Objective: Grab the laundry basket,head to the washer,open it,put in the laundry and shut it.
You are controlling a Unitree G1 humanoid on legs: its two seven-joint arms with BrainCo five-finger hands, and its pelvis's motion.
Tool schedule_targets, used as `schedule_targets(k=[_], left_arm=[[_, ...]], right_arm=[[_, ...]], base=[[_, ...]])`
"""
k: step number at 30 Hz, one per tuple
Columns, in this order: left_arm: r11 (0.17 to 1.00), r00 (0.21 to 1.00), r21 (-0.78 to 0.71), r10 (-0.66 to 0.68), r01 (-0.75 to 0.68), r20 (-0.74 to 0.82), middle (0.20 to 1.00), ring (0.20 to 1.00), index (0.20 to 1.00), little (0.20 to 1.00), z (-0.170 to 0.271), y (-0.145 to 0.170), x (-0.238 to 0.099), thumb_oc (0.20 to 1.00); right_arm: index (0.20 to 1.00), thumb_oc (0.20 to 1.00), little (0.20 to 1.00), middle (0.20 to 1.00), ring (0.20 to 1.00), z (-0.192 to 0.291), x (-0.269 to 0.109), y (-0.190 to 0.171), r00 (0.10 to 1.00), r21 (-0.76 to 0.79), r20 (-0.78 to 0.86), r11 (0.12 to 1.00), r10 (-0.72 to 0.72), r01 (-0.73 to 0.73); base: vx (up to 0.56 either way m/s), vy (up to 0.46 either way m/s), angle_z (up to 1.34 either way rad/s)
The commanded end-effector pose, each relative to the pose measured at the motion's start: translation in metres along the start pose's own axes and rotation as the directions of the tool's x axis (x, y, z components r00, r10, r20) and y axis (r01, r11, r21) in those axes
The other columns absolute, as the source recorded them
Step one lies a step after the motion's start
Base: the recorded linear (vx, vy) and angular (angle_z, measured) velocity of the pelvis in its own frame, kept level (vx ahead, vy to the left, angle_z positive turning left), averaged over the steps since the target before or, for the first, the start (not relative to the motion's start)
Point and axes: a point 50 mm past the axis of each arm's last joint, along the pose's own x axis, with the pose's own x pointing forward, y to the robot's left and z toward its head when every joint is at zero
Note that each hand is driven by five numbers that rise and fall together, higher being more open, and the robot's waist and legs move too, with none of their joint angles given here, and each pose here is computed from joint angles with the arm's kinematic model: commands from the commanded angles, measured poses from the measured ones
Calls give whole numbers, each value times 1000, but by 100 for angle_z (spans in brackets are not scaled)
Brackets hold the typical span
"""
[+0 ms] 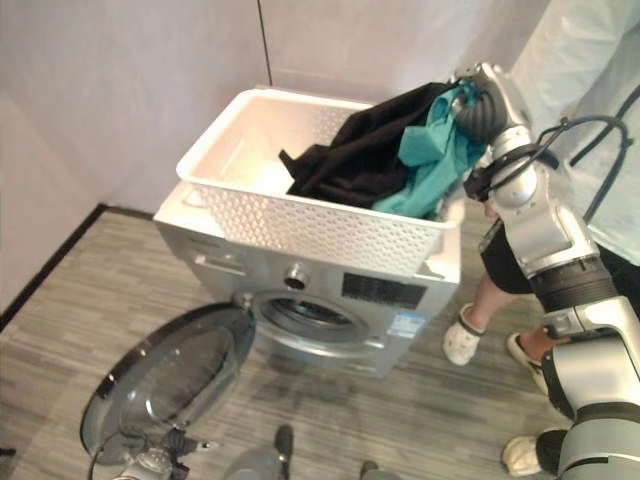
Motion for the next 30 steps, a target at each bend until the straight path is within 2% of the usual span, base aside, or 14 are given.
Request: schedule_targets(k=[1,7,15,21,23,30], left_arm=[[999,998,34,5,-3,-59,1000,1000,1000,1000,-26,2,-4,1000],[999,996,42,10,-7,-88,1000,1000,1000,1000,-37,4,-6,1000],[994,994,100,-41,51,-106,1000,1000,1000,1000,-44,-10,-9,1000],[996,994,77,-28,37,-109,1000,1000,1000,1000,-46,-7,-9,1000],[998,995,66,-8,15,-96,1000,1000,1000,1000,-40,1,-7,1000],[999,1000,28,25,-25,-5,1000,1000,1000,1000,-22,9,-5,1000]], right_arm=[[200,200,200,200,200,16,7,-18,993,23,83,996,-89,88],[200,200,200,200,200,22,11,-15,990,20,99,995,-95,94],[200,200,200,200,200,25,9,-18,983,89,106,986,-151,142],[200,200,200,200,200,47,18,-19,969,246,153,958,-192,150],[200,200,200,200,200,62,21,-20,956,344,190,927,-224,149],[200,200,200,200,200,82,34,-49,921,410,212,885,-327,220]], base=[[73,204,-41],[21,131,-32],[3,88,-21],[-35,113,-43],[-46,98,-16],[19,-40,17]])
